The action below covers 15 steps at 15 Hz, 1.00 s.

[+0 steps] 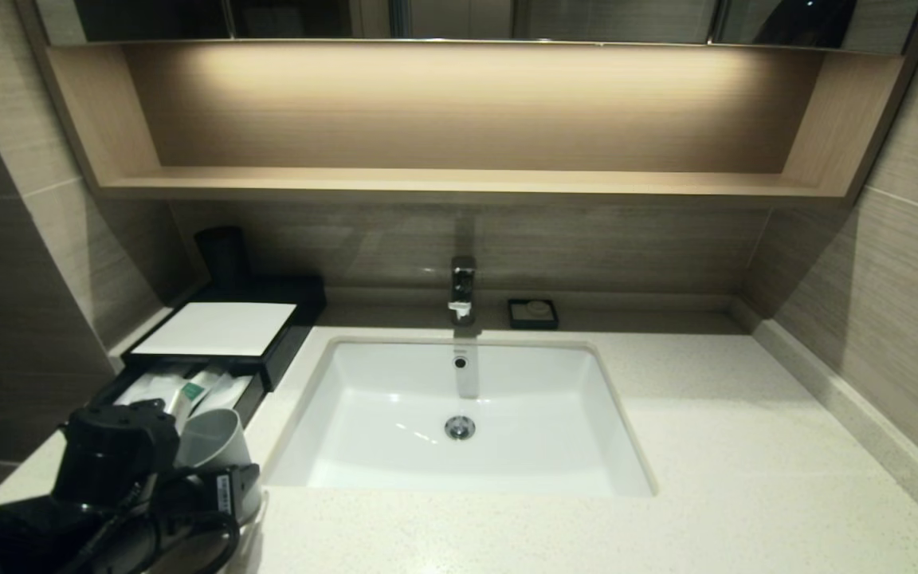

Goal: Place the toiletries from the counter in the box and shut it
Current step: Pick up the cup

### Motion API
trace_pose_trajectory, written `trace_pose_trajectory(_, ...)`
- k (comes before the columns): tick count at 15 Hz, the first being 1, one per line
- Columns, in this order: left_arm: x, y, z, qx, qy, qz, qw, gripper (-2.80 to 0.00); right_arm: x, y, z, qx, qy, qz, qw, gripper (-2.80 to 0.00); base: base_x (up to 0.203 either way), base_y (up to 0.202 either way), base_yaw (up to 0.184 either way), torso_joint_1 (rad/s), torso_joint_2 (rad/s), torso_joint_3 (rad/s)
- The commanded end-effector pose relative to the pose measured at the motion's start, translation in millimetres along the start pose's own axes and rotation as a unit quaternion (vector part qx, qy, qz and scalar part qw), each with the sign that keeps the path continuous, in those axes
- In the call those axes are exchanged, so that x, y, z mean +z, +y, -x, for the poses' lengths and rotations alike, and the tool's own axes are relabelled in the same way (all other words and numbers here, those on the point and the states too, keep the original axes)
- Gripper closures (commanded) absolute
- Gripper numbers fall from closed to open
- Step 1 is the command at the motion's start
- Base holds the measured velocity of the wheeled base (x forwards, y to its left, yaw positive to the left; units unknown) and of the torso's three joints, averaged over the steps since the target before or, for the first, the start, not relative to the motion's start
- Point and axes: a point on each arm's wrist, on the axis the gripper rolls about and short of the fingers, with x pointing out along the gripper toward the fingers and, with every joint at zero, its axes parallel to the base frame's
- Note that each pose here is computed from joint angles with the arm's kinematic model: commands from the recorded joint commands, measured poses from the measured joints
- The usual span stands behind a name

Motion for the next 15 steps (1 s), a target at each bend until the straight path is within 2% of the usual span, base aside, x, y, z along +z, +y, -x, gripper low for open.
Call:
trace_pose_trajectory(1, 4, 0.7, 7, -0.006, -0.019, 0.006, 0.9998, 0.00, 0, 0, 0, 0.000, 0.000, 0.000, 1.000, 0.00, 0.000, 0.000, 0.000, 0.000, 0.00, 0.000)
trace_pose_trajectory(11, 18, 4.9, 37, -0.019, -0.081, 0.011, 0.9965, 0.00, 0, 0, 0, 0.001, 0.000, 0.000, 1.000, 0.00, 0.000, 0.000, 0.000, 0.000, 0.00, 0.000)
trace_pose_trajectory(15, 41, -0.6, 40, -0.022, -0.105, 0.014, 0.9942, 0.00, 0, 0, 0, 0.001, 0.000, 0.000, 1.000, 0.00, 0.000, 0.000, 0.000, 0.000, 0.00, 0.000)
